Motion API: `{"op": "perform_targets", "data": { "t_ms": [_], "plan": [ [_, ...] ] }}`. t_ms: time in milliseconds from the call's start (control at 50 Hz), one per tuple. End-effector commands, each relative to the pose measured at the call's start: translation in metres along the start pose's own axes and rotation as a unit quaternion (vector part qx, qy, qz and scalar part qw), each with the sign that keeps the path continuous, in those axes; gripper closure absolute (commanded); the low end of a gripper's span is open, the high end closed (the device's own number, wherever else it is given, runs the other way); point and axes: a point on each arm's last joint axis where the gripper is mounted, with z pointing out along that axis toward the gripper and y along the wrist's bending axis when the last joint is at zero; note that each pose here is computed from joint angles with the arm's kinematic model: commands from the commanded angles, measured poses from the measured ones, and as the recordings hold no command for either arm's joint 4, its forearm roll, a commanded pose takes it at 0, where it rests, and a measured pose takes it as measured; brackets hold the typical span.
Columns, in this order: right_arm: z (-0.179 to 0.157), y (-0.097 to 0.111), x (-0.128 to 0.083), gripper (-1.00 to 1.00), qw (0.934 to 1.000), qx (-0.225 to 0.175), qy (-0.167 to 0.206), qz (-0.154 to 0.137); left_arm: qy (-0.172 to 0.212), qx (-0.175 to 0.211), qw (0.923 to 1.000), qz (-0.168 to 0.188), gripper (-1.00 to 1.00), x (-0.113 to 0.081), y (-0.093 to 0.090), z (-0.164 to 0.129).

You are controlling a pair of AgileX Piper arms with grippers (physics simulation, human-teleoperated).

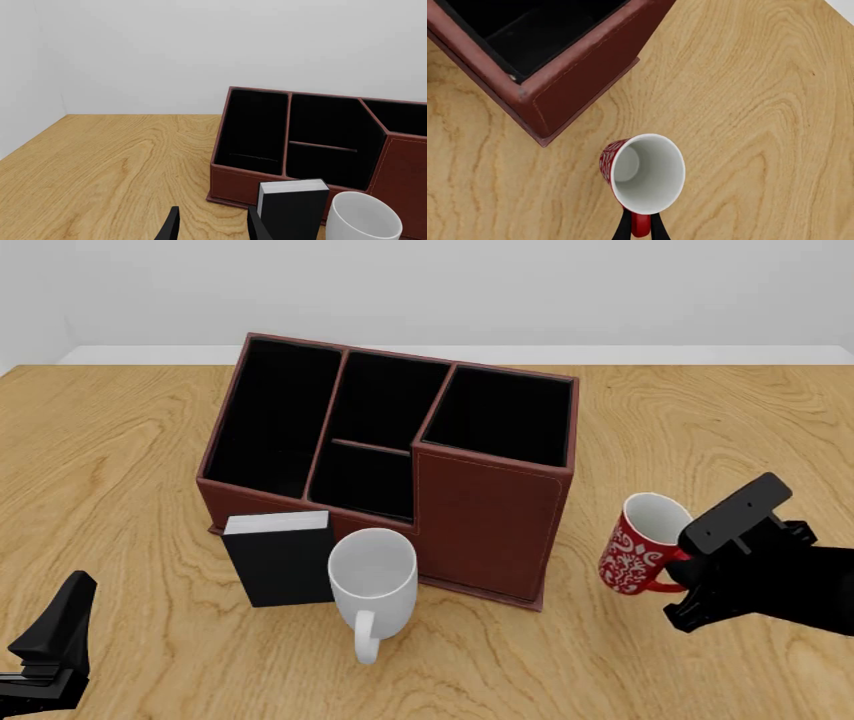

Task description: Pick up the red mug and place it to the right of the caddy.

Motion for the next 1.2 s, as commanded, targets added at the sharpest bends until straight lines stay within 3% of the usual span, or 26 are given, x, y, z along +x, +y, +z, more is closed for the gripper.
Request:
{"op": "perform_targets", "data": {
  "t_ms": [20,340,1200],
  "plan": [
    [0.018,-0.011,-0.023,1.00,1.0000,0.000,-0.005,0.003,0.000,0.000,1.0000,0.000,-1.00,0.000,0.000,0.000],
    [0.037,-0.012,-0.023,1.00,0.9999,-0.005,0.010,0.006,0.000,0.000,1.0000,0.000,-1.00,0.000,0.000,0.000],
    [0.047,-0.002,-0.008,1.00,0.9994,-0.018,0.030,0.009,0.000,0.000,1.0000,0.000,-1.00,0.000,0.000,0.000]
  ]
}}
